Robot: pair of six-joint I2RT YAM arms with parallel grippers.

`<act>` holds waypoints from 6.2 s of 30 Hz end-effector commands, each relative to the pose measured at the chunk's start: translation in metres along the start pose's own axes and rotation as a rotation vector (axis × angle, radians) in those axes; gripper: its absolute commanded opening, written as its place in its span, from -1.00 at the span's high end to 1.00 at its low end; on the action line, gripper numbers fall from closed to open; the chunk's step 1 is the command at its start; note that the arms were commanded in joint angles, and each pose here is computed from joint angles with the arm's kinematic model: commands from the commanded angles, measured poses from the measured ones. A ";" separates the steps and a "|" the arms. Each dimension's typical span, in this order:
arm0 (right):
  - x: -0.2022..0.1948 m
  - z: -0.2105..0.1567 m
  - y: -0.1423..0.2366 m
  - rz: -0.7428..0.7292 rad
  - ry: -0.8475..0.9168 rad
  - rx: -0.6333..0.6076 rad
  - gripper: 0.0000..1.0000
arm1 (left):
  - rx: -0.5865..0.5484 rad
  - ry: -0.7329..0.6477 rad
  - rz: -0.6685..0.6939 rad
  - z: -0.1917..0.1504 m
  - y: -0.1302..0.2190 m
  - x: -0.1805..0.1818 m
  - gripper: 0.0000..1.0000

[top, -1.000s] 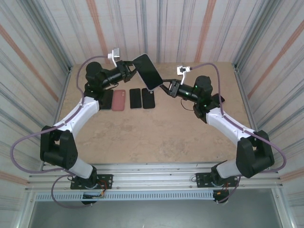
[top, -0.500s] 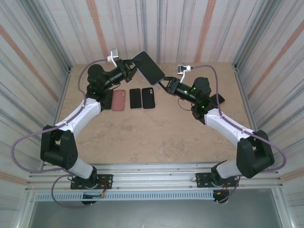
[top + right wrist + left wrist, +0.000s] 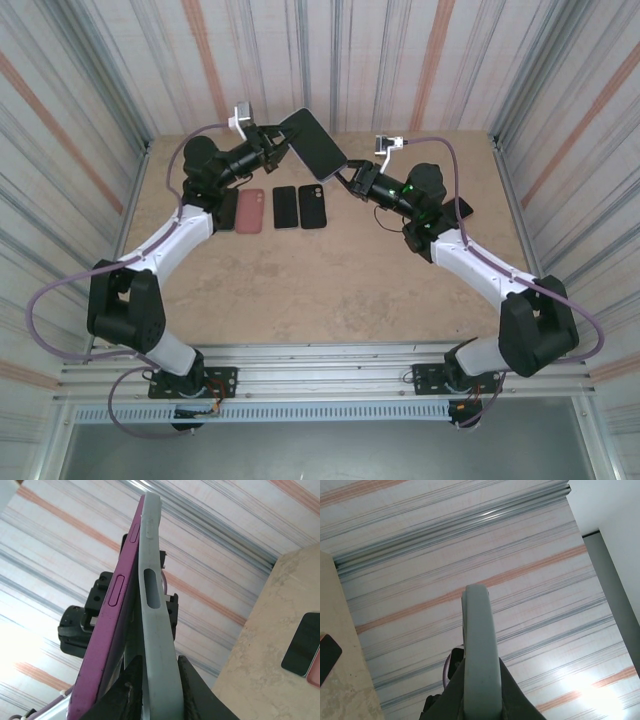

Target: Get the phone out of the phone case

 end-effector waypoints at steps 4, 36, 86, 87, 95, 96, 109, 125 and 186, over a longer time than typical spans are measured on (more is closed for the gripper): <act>0.036 0.007 0.003 0.128 0.019 -0.021 0.70 | 0.059 -0.039 -0.031 0.001 -0.006 -0.007 1.00; 0.008 0.002 0.000 0.073 -0.073 -0.208 1.00 | -0.003 0.055 0.124 0.003 0.000 0.019 -0.19; -0.004 -0.002 -0.024 0.091 0.115 -0.569 0.98 | -0.252 0.398 0.075 -0.072 -0.038 -0.020 -0.04; -0.004 -0.002 -0.025 0.091 0.118 -0.567 0.98 | -0.251 0.399 0.070 -0.073 -0.038 -0.021 -0.04; -0.006 0.001 -0.023 0.084 0.121 -0.579 0.98 | -0.218 0.380 0.078 -0.076 -0.035 -0.031 -0.08; -0.007 0.002 -0.023 0.084 0.121 -0.580 0.98 | -0.213 0.381 0.085 -0.077 -0.034 -0.030 -0.09; -0.008 0.009 -0.024 0.098 0.113 -0.581 0.98 | -0.218 0.386 0.098 -0.082 -0.026 -0.026 0.15; -0.005 0.011 -0.025 0.124 0.103 -0.592 0.98 | -0.201 0.416 0.113 -0.082 -0.035 -0.007 0.19; -0.011 -0.008 -0.036 0.176 0.077 -0.557 1.00 | -0.498 0.386 0.115 -0.063 -0.037 -0.020 0.24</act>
Point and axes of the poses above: each hand's point on the last joint's axis, 136 mm out from that joint toward the fingers, its own y axis back along the fingers, its own x axis along the line the jaws close on, z = x × y, the point moved 10 cm from there along y, back along the fingers, and after that the axes turned 2 degrees about y, right-handed, at the moved point
